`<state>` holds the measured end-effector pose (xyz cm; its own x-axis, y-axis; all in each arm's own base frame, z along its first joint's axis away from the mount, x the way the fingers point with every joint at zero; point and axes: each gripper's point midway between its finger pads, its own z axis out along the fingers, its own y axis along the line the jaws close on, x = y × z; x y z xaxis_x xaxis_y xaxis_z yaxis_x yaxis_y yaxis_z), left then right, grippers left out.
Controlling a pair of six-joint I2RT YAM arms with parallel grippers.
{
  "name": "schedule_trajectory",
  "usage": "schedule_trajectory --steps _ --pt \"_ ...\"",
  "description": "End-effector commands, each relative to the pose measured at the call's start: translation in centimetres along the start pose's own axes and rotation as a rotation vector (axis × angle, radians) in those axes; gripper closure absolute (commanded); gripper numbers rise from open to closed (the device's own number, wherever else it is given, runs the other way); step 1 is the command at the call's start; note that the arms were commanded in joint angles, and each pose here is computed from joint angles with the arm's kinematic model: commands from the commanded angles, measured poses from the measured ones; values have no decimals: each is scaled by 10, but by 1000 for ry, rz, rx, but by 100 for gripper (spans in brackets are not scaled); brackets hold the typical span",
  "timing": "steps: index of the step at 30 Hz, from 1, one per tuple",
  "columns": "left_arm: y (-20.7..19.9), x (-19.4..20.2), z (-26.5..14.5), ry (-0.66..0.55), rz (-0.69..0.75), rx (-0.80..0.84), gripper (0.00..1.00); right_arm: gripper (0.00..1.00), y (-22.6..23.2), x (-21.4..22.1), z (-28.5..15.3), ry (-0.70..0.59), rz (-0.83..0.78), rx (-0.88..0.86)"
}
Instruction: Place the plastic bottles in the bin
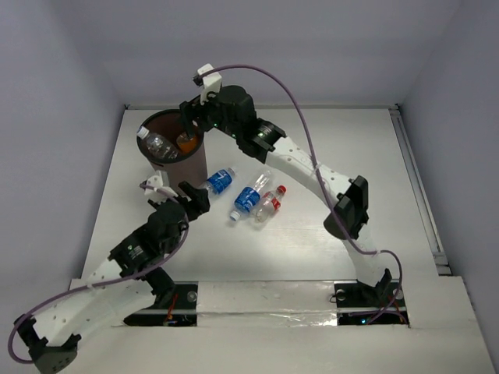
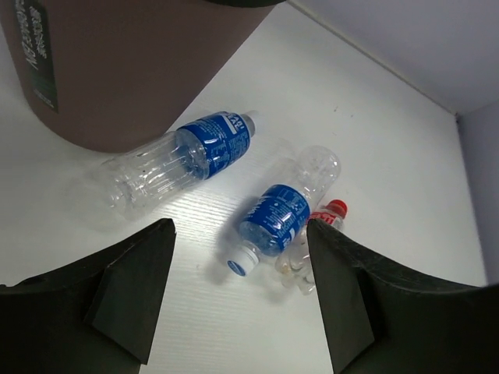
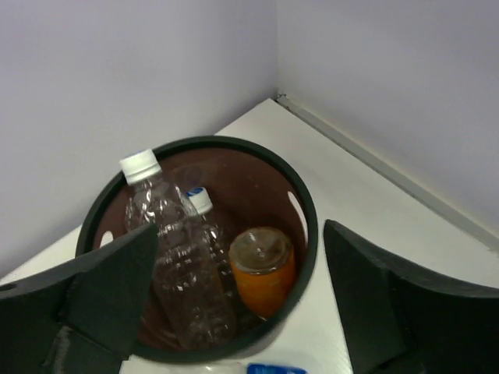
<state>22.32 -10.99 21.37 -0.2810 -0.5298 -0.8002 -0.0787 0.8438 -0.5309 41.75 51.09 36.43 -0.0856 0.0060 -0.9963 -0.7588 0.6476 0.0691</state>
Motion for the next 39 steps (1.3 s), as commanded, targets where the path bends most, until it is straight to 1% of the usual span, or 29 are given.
schedule_trajectory --steps 1,2,3,4,5,6,7,8,9,10,11,12,13,14,15,16,18,19,20,21,22,23,25,26,28,29,34,36,39 --pt "-22 -5 11 8 72 18 34 14 5 -77 -42 -161 -6 7" --pt "-25 -2 14 17 95 14 34 20 4 -99 -63 -196 6 20" --pt "-27 1 19 26 122 8 34 29 -8 -109 -74 -230 23 46" --pt "-33 -2 23 19 149 11 34 59 -17 -71 -76 -161 71 72" --pt "-33 8 33 46 196 -16 34 70 -28 -69 -87 -172 103 110" --pt "-35 13 38 59 225 -17 34 77 -33 -103 -120 -265 142 112" --pt "-46 8 42 44 230 1 34 83 -50 -100 -133 -276 201 139" --pt "-47 17 51 62 296 -4 34 84 -62 -54 -139 -199 229 178" --pt "-53 20 55 71 317 16 34 85 -67 -80 -172 -285 258 184" --pt "-65 19 63 56 328 42 33 85 -81 -74 -186 -300 302 218" --pt "-69 19 66 51 386 64 32 85 -88 -37 -193 -243 317 244" --pt "-77 21 70 49 404 96 30 85 -91 -35 -204 -260 332 251" --pt "-88 15 73 31 411 116 29 85 -88 -45 -224 -297 347 246" --pt "-88 25 82 53 451 103 28 85 -89 -41 -232 -300 353 258" --pt "-85 26 90 57 493 84 27 85 -94 -21 -239 -275 359 281" --pt "-83 32 103 82 520 61 26 85 -93 -28 -254 -304 375 286" --pt "-84 43 110 115 574 69 25 85 -97 -20 -267 -306 391 305" --pt "-85 43 117 106 576 65 24 85 -97 -6 -272 -288 398 313" --pt "-81 51 125 125 596 58 24 85 -95 -11 -283 -310 409 307" --pt "-77 53 132 135 600 56 24 85 -94 -6 -287 -302 415 307" --pt "-78 53 138 132 597 64 23 85 -94 9 -290 -276 426 314" --pt "-69 58 149 155 603 46 23 85 -94 14 -294 -269 433 319" --pt "-71 61 158 170 618 49 23 85 -90 20 -304 -267 450 312" --pt "-63 67 166 190 634 22 22 85 -88 34 -306 -243 461 304" --pt "-61 66 175 197 647 -3 21 84 -84 40 -315 -241 477 292" --pt "-56 74 181 215 669 -25 21 84 -83 52 -316 -219 482 288" --pt "-54 75 194 214 699 -70 16 84 -73 76 -324 -173 500 249" --pt "-44 76 199 218 722 -113 15 84 -72 88 -324 -147 504 248" --pt "-31 83 202 242 755 -164 15 84 -72 92 -326 -144 508 249"
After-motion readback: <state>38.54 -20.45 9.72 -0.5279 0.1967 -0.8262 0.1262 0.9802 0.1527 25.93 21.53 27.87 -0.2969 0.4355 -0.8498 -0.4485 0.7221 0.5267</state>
